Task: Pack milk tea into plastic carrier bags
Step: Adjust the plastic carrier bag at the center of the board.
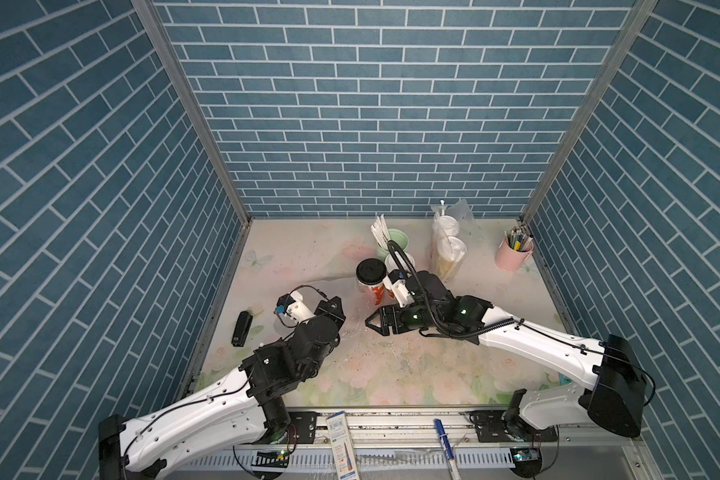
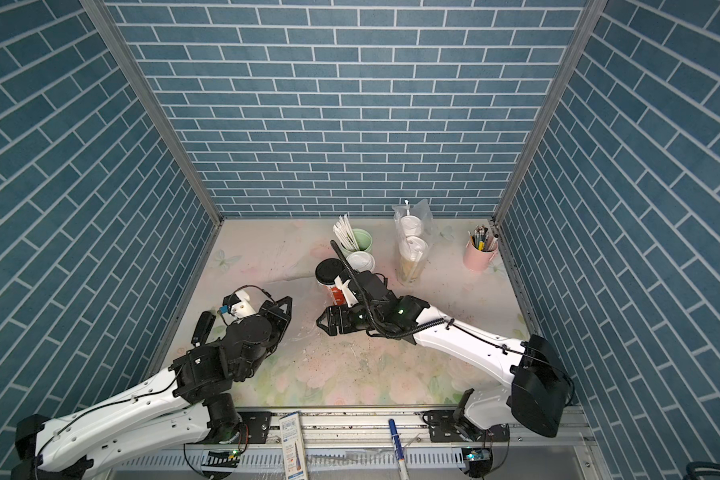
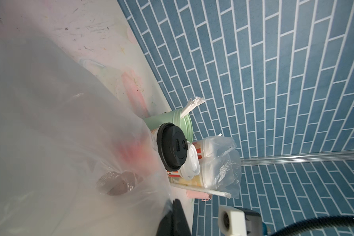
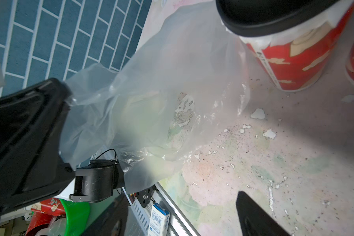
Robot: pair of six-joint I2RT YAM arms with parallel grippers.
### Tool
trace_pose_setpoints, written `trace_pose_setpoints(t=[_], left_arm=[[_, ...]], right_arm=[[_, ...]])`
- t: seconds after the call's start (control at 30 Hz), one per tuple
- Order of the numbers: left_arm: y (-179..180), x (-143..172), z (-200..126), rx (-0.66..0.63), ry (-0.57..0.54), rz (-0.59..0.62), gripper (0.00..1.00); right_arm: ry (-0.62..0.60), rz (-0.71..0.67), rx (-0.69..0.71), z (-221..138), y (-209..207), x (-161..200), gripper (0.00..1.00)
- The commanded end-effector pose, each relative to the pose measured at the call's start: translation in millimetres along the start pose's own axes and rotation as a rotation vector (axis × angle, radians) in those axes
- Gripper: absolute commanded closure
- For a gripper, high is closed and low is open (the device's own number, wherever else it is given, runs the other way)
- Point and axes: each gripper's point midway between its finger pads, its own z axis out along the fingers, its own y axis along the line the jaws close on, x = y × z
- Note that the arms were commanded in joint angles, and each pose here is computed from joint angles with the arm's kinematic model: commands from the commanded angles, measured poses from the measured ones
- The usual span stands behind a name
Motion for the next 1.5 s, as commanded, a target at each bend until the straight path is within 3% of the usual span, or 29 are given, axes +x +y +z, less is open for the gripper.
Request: trace_pose_setpoints(t=[0.0, 0.43, 0.8, 0.93, 1.07, 1.1, 1.13, 1.17, 1.23, 1.3, 1.47], left_arm=[[10, -3, -2, -0.001, -0.032, 0.007, 1.00], [1, -8, -10, 0.061, -0.052, -0.045, 1.00], [-3, -6, -10, 0.082, -0.057, -0.062, 1.00], [-3, -7, -10, 0.084, -0.058, -0.062, 1.00], [0, -9, -12, 0.078, -0.059, -0.056, 1.00], [3, -8, -12, 0.069, -0.060, -0.048, 1.00], [3, -14, -16, 0.077, -0.063, -0.060, 1.00], [4, -16, -18, 0.073, -0.064, -0.057, 0.98], [7, -20, -22, 0.068, -0.071, -0.045, 0.72], [8, -26, -26, 0.069, -0.078, -0.024, 0.55], [-5, -42, -41, 0.105, -0.088, 0.087, 0.32]], right_arm=[[-0.031, 0.028, -0.034, 7, 11, -11, 0.17], [-0.040, 0.051, -0.082, 41, 19, -27, 0.20], [-0.007, 0.072, -0.115, 53, 25, -24, 0.41], [0.002, 0.074, -0.117, 56, 26, -23, 0.57], [0.006, 0.063, -0.102, 53, 25, -23, 0.93], [0.007, 0.056, -0.098, 51, 26, -24, 1.00], [0.013, 0.045, -0.092, 48, 27, -24, 1.00], [0.022, 0.032, -0.087, 46, 28, -23, 1.00], [0.042, 0.007, -0.086, 40, 32, -22, 1.00], [0.071, -0.020, -0.089, 35, 36, -18, 1.00], [0.159, -0.084, -0.089, 21, 44, -8, 1.00]])
